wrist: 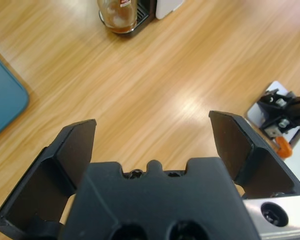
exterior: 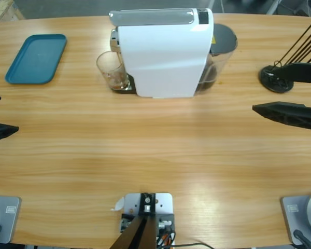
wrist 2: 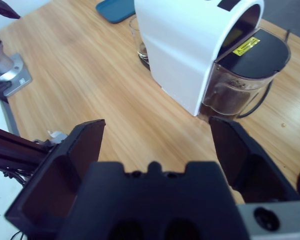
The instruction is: Pour coffee
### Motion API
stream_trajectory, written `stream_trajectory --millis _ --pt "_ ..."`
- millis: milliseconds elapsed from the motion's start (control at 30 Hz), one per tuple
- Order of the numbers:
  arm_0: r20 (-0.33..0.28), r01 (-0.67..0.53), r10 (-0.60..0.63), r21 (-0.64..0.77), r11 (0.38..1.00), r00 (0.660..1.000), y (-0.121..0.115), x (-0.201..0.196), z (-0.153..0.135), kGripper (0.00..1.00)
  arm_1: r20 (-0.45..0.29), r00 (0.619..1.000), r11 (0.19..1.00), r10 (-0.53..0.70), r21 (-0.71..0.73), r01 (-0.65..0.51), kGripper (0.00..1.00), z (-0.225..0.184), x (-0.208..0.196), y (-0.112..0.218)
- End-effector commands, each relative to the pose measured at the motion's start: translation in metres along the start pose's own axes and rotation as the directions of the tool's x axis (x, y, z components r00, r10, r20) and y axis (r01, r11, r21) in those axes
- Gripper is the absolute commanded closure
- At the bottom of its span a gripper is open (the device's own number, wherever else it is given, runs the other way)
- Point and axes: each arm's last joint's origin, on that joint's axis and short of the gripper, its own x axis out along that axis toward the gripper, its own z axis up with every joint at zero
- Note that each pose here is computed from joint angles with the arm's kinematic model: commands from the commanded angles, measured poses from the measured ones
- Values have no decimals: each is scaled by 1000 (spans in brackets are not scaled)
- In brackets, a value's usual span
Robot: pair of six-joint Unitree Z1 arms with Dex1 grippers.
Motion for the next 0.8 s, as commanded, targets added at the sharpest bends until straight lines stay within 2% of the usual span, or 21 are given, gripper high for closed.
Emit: stream_trajectory --millis 33,133,233,433,600,667,800 --pt "-8 27 -27 7 1000 1000 -4 -1 -13 18 -32 998 999 -52 5 52 59 -14 -9 3" --pt "18 49 -49 10 999 999 -6 -6 -18 23 -45 996 997 -73 3 73 59 -14 -9 2" --pt "52 48 -49 15 999 997 -8 -12 -23 42 -94 993 997 -72 15 74 55 -16 -15 4" --pt "56 44 -45 17 999 997 -8 -9 -24 69 -139 988 997 -71 27 75 55 -18 -9 1" --pt "103 36 -35 -5 999 994 -10 -22 -34 81 -93 992 995 -91 28 94 23 -18 -26 7" --pt "74 8 -6 -29 1000 997 -9 -23 -38 69 -135 986 994 -98 25 102 4 -15 -35 9" --pt "78 -4 6 -35 999 997 -8 -18 -41 62 -131 980 989 -148 4 150 9 -16 -37 7"
